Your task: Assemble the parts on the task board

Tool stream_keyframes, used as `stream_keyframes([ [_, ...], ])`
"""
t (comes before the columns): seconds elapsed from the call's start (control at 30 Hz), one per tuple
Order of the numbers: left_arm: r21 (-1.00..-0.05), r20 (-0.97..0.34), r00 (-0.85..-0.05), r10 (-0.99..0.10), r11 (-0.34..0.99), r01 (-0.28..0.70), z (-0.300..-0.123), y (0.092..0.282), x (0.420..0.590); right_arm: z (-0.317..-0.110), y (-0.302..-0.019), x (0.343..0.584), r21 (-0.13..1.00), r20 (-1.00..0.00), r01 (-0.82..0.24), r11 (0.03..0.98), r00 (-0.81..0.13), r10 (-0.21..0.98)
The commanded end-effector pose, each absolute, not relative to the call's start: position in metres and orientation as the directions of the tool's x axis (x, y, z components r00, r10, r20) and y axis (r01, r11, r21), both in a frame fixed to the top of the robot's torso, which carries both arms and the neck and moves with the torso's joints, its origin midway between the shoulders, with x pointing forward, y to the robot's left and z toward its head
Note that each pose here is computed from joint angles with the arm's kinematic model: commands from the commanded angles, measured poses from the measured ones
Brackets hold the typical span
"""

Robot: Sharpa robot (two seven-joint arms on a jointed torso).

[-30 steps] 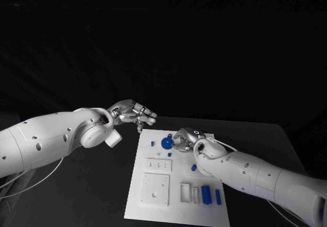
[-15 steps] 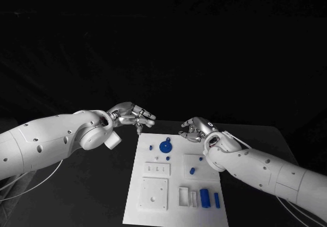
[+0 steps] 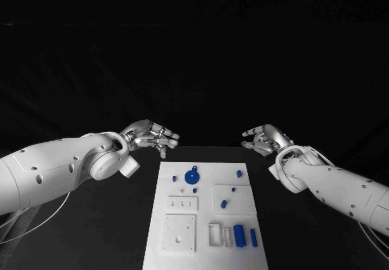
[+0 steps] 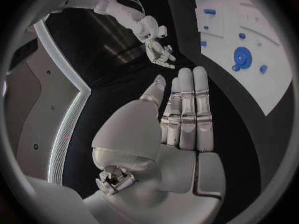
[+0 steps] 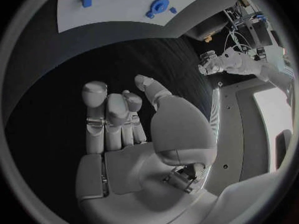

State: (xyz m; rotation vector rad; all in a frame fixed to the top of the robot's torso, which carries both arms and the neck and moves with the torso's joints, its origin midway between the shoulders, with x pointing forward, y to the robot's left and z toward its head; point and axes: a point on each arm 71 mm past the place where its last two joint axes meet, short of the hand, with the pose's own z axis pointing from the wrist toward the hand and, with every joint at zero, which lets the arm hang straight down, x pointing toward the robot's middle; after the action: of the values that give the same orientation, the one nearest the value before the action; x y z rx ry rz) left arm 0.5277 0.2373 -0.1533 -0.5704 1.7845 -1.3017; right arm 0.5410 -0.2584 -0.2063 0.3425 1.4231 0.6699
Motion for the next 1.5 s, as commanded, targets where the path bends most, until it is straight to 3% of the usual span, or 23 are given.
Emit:
stream_keyframes([
  [0.03, -0.938, -0.337, -0.544, -0.768, 0.321, 0.129, -0.15, 0.237, 0.527, -0.216, -0.272, 0.539, 0.655, -0.751, -0.259, 0.71, -0.125, 0.648],
  [0.3, -0.939, -0.334, -0.549, -0.766, 0.322, 0.122, -0.151, 0.237, 0.528, -0.249, -0.3, 0.534, 0.606, -0.795, -0.229, 0.762, -0.208, 0.569],
  [0.63, -0.937, -0.336, -0.552, -0.763, 0.33, 0.114, -0.154, 0.238, 0.528, -0.293, -0.303, 0.527, 0.575, -0.811, -0.192, 0.796, -0.269, 0.52],
  [1.5, -0.936, -0.334, -0.576, -0.747, 0.335, 0.108, -0.155, 0.231, 0.523, -0.321, -0.284, 0.53, 0.532, -0.836, -0.141, 0.835, -0.242, 0.492],
])
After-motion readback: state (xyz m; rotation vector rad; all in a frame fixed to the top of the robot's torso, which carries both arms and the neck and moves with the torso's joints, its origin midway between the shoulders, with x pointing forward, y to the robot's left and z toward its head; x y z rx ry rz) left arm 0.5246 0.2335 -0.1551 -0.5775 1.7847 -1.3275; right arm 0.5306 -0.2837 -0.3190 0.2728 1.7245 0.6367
